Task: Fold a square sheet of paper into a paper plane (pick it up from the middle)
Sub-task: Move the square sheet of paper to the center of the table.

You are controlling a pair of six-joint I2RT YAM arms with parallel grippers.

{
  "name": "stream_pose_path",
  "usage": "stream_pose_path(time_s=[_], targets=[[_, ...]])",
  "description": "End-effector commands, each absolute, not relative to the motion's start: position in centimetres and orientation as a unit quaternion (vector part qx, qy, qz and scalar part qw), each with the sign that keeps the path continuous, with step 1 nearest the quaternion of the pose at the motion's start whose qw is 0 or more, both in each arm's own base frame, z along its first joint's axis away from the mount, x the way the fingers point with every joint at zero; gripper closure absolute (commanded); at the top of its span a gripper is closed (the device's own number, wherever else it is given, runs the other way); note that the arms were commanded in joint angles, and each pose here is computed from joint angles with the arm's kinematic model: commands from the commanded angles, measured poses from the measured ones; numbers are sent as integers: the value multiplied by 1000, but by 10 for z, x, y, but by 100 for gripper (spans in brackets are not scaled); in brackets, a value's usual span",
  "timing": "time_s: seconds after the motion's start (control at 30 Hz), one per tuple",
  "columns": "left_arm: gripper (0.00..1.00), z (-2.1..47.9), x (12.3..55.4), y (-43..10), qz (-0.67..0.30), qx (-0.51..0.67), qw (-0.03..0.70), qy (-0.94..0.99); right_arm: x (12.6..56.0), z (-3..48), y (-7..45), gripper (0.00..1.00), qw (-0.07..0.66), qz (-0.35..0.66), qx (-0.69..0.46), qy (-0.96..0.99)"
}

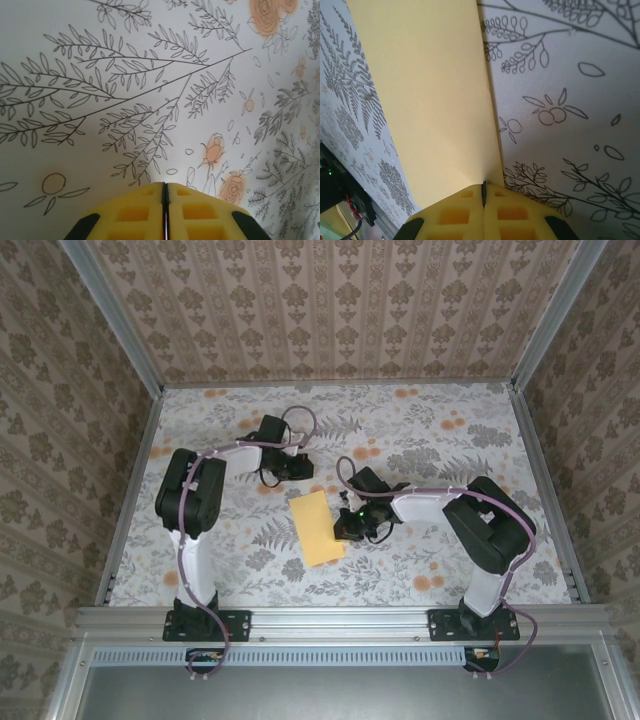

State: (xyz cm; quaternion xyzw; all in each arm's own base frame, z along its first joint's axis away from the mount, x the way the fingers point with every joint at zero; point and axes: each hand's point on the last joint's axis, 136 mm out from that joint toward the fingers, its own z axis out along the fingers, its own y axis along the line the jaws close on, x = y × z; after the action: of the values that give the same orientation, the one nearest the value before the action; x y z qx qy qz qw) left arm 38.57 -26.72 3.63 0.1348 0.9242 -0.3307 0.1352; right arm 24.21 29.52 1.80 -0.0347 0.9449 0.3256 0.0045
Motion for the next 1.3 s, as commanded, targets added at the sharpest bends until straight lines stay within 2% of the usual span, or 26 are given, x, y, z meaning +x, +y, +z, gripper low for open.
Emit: stream_pose_path(time_s=[0.0,0.17,0.27,0.5,0.8,0.87,1.03,1.27], targets=[[73,95,396,-264,-335,109,186,917,261,44,301,99,42,318,-33,946],[54,105,384,-229,-293,30,195,936,290,49,304,79,79,285,-36,955],[47,99,370,-204,-277,-26,187,942,303,44,312,74,83,278,-35,956],[26,86,326,-168,-255,-101,164,948,323,28,329,71,70,274,-31,959],[15,72,281,-179,-274,-93,103,952,331,-1,293,71,64,214,43,974],[7,70,272,-186,-269,-86,94,955,333,-6,281,70,65,214,74,972],[6,59,244,-210,-264,-74,58,960,335,-9,259,70,69,212,126,967],[14,53,215,-239,-307,-92,24,947,331,-21,248,68,47,221,159,961]])
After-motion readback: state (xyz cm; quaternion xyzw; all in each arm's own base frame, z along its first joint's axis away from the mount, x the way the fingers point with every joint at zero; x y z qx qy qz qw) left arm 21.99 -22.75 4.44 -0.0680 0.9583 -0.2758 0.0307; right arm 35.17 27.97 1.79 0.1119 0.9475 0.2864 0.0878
